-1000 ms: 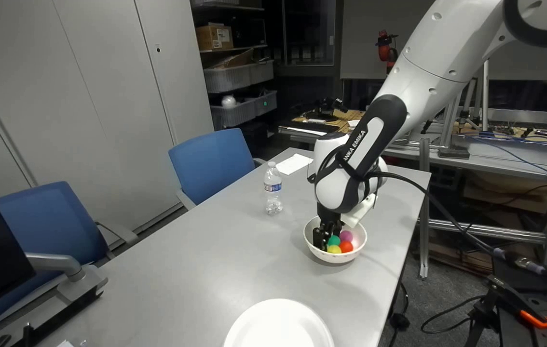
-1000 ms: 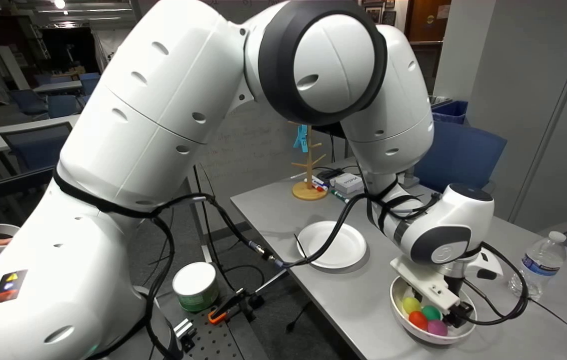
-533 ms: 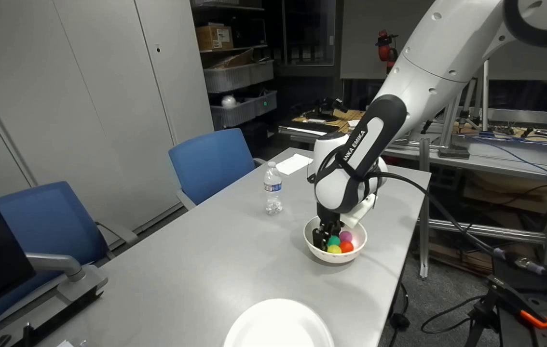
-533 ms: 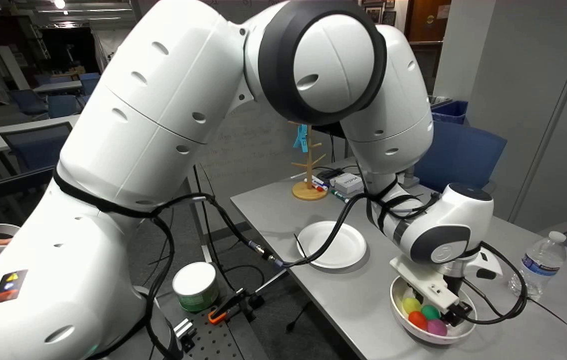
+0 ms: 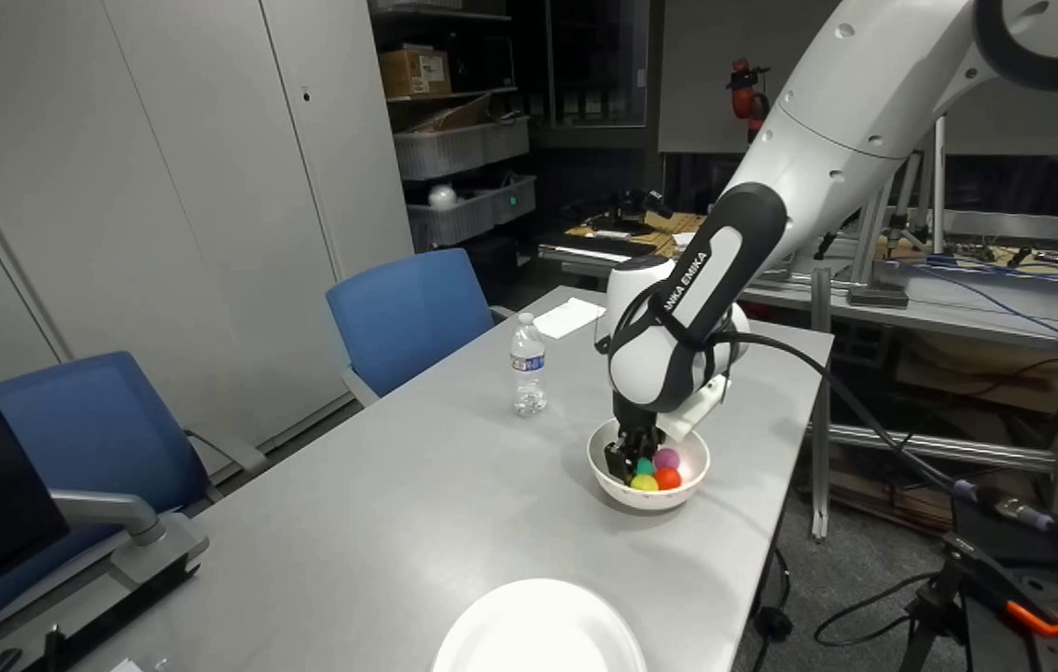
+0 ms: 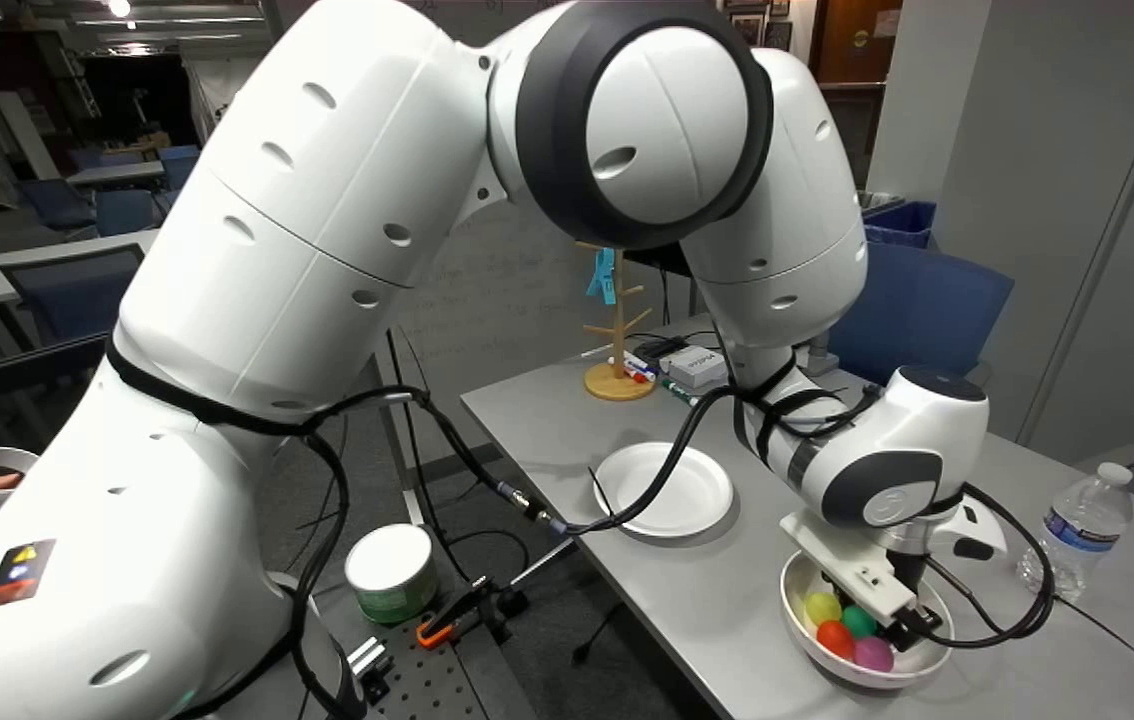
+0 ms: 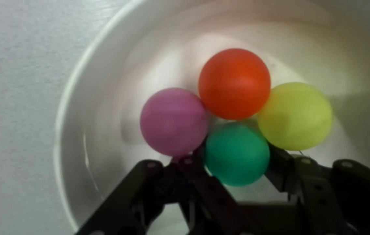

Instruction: Take the green ball from the right white bowl and place it in the left white bowl

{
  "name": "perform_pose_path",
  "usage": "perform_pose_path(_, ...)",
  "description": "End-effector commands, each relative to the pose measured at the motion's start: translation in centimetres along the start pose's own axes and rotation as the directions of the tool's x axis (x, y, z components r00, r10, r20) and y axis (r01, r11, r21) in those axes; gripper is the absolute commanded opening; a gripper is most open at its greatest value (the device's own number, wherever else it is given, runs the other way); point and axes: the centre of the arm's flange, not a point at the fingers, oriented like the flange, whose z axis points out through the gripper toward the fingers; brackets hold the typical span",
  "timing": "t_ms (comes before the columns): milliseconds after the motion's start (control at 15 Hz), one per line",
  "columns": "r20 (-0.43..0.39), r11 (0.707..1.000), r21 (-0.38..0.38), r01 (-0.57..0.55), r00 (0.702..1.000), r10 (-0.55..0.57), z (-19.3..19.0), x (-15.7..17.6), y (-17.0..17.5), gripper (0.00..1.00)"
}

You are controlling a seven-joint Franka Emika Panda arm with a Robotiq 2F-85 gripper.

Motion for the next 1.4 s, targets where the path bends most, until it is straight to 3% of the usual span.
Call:
perform_pose_path(0,0.014,1.0,-0.017,-0.016,1.0,0.017,0.4,-0.2,-0.3,0.17)
perform_pose_path(600,0.0,1.0,-0.018,-0.011,1.0,0.011,-3.4,-1.4,-2.7,0.17)
perform_pose_path(1333,-0.074,0.991,-0.022,0.135,0.988,-0.136,-10.7,-4.4,-8.9,0.17)
